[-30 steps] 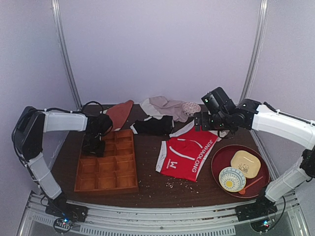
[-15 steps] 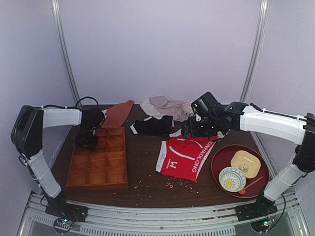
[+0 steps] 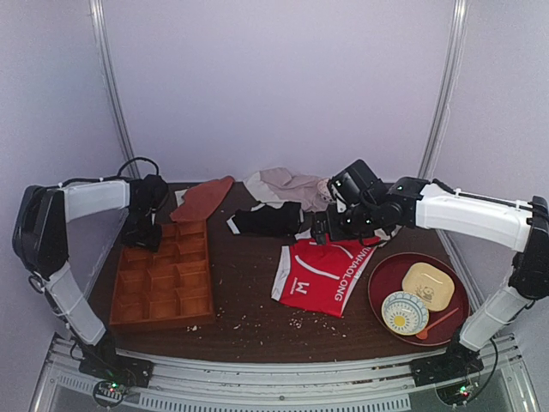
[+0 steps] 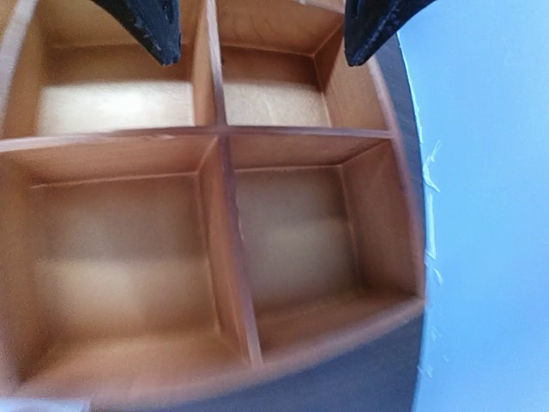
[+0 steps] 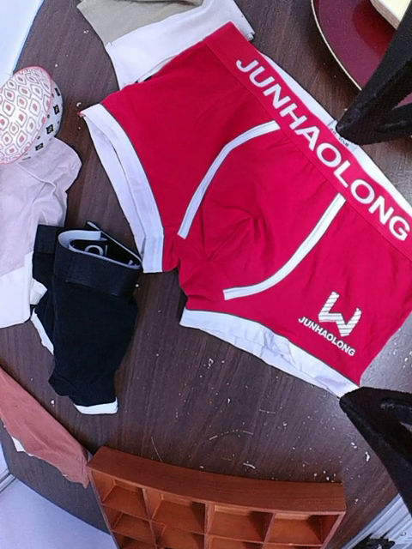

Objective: Roll the underwear
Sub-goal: Move the storage box to the center of the board.

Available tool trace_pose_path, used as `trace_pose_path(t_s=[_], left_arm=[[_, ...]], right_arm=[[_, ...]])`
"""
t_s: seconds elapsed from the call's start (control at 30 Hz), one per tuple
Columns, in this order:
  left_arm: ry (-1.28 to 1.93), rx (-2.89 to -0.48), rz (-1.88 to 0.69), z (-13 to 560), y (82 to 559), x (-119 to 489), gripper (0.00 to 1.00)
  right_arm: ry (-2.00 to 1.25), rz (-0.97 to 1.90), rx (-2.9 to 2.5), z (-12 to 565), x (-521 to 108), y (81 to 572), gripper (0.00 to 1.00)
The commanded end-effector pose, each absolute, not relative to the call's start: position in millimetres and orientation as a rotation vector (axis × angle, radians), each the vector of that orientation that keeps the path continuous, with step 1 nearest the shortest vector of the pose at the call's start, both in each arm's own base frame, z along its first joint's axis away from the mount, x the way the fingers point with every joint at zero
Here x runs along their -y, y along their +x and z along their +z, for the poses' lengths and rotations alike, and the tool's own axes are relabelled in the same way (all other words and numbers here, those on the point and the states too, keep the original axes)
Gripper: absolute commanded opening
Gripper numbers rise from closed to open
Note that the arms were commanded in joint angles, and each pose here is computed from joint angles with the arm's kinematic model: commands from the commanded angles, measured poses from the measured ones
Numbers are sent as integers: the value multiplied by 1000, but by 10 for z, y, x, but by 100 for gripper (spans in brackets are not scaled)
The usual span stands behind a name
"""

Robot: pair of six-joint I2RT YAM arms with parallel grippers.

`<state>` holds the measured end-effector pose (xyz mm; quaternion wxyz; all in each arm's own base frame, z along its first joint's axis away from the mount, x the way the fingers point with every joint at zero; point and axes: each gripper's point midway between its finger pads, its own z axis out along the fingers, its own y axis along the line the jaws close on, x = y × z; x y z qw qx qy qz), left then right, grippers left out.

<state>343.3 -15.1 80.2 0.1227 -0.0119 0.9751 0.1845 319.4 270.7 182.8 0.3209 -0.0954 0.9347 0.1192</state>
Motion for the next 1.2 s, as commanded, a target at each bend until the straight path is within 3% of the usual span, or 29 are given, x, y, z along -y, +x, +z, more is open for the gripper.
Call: trace_pose_path(t_s=[0.0, 0.23, 0.47, 0.77, 1.17], left_arm=[[-118, -2785, 385, 1275, 3433, 421, 66], [-54, -2783, 64, 1435, 3267, 1449, 65], [-50, -2834, -210, 1248, 3208, 2252, 63], [-7, -2943, -210, 765, 3047, 2591, 61], [36, -2998, -157, 565, 2903, 2705, 61]], right_arm=[[-260, 317, -2434, 1960, -2688, 3159, 98], [-226, 275, -2417, 2005, -2571, 3153, 99], [-184, 259, -2414, 2030, -2433, 3097, 100], [-136, 259, -2417, 2024, -2303, 3017, 100], [-121, 262, -2419, 1993, -2274, 2992, 100]])
